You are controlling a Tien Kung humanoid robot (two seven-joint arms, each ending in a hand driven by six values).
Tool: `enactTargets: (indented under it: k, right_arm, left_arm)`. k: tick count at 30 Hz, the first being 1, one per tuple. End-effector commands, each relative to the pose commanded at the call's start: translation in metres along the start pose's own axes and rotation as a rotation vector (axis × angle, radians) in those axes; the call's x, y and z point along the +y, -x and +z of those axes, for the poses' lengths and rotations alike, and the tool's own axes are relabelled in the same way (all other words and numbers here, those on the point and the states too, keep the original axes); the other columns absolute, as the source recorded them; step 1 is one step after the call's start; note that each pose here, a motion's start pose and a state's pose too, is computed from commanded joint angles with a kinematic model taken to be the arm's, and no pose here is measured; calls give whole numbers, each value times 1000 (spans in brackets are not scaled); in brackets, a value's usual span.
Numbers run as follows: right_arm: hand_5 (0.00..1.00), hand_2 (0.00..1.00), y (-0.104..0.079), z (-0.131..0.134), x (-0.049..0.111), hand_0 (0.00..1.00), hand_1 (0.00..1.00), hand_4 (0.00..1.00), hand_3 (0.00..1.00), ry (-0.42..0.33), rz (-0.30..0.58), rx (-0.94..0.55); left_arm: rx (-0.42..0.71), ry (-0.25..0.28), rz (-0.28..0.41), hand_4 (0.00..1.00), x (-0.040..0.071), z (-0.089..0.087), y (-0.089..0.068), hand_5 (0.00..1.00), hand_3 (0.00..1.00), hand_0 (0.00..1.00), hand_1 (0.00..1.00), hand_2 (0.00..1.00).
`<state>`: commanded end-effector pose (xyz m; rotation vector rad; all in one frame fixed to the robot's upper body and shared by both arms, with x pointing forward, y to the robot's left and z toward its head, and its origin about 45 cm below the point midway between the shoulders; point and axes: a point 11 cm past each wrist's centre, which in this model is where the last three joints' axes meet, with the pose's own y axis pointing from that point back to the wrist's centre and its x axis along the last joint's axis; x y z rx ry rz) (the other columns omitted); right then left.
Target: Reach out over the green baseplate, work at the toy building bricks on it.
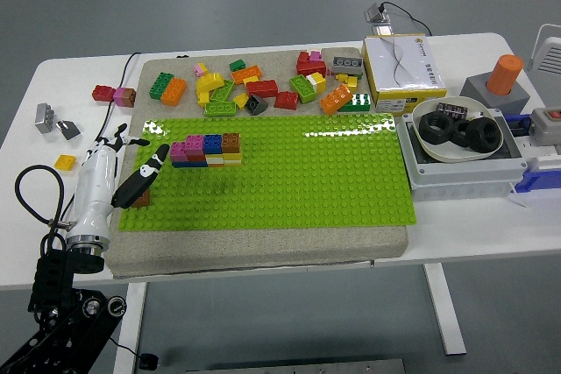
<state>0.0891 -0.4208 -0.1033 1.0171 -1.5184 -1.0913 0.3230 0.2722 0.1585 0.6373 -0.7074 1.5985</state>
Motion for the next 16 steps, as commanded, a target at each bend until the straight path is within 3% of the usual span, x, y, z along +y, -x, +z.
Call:
enactTargets:
  k: [5,16]
  right_arm:
    - [761,643,1,0,0,611,579,643,640,-2,-2,-3]
    - [759,644,4,0,0,617,580,644,620,-3,-13,-21]
  left_arm:
    - [14,17,-4,889,0,3,2,988,640,985,915,964]
    - [127,146,-16,885,1,19,8,998,637,985,926,957]
